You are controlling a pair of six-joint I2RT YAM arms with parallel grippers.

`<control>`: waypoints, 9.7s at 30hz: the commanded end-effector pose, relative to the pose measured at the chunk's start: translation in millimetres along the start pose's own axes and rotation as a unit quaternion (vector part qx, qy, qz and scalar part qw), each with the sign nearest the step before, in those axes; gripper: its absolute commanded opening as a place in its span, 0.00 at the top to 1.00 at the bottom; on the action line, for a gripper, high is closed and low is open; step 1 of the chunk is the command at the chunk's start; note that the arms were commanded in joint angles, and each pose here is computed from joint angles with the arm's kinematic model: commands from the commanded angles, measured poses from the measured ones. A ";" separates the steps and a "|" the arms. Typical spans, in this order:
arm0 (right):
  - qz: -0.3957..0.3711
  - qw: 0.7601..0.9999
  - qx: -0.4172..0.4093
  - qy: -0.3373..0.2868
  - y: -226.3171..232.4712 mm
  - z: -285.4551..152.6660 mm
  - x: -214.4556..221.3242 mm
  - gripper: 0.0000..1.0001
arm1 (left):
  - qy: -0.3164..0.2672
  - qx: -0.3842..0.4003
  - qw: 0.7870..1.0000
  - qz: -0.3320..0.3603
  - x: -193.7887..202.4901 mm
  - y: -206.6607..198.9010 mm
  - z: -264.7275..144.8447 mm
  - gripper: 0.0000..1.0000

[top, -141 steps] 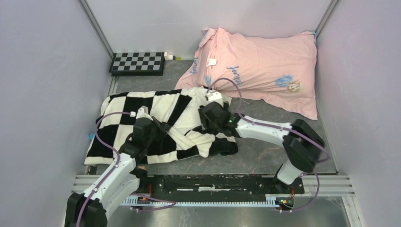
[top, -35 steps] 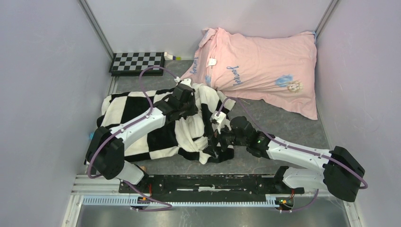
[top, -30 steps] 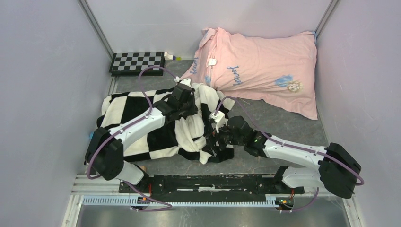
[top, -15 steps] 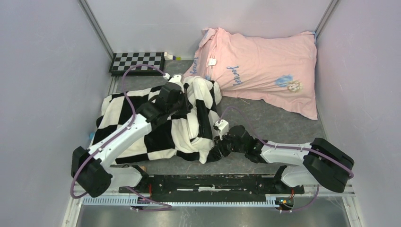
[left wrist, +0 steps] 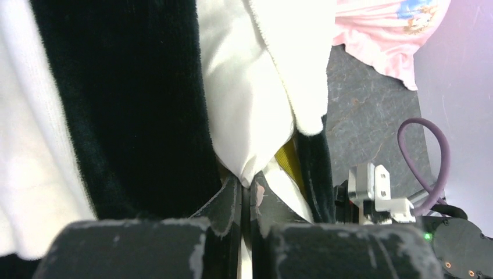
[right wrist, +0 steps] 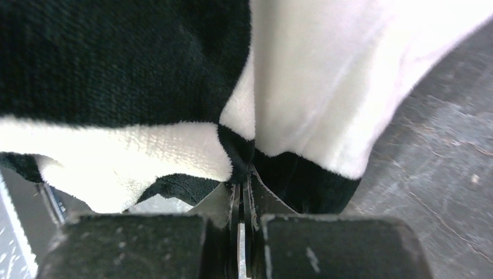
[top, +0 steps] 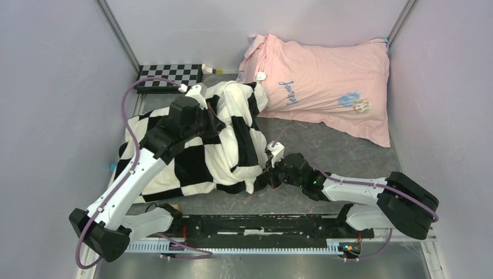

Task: Remove the pillowcase from the pillow

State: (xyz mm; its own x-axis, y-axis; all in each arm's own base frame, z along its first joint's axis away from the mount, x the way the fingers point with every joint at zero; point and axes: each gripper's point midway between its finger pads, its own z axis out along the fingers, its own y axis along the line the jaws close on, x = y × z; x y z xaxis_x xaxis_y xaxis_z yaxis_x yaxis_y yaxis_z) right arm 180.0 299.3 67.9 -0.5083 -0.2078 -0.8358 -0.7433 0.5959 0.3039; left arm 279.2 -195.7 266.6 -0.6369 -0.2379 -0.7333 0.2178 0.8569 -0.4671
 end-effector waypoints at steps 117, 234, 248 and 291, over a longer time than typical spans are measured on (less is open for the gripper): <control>0.062 0.966 0.249 -0.046 -173.4 -75.9 -125.5 0.17 | 0.097 0.185 0.970 0.125 101.2 -98.4 33.5 0.98; 0.063 0.897 0.420 -0.124 -171.0 -169.9 -112.8 1.00 | -0.012 -0.132 0.882 -0.453 158.5 208.2 36.5 0.12; 0.078 0.912 0.385 -0.117 -165.5 -150.8 -105.7 1.00 | -0.058 -0.097 0.907 -0.405 109.1 195.9 66.5 0.98; 0.218 0.646 0.687 -0.251 -249.8 -335.6 -151.0 1.00 | -0.407 -0.371 0.747 -0.373 -66.4 324.6 -96.4 0.98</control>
State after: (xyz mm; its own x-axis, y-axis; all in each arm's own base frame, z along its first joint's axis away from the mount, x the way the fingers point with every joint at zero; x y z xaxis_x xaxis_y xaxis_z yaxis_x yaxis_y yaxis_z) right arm 310.3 -20.3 233.3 -0.3222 0.2663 -0.9084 0.4626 0.8815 0.0943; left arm 331.5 80.1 155.7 0.1060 -0.8711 -0.4795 -0.6154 0.3213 -0.7197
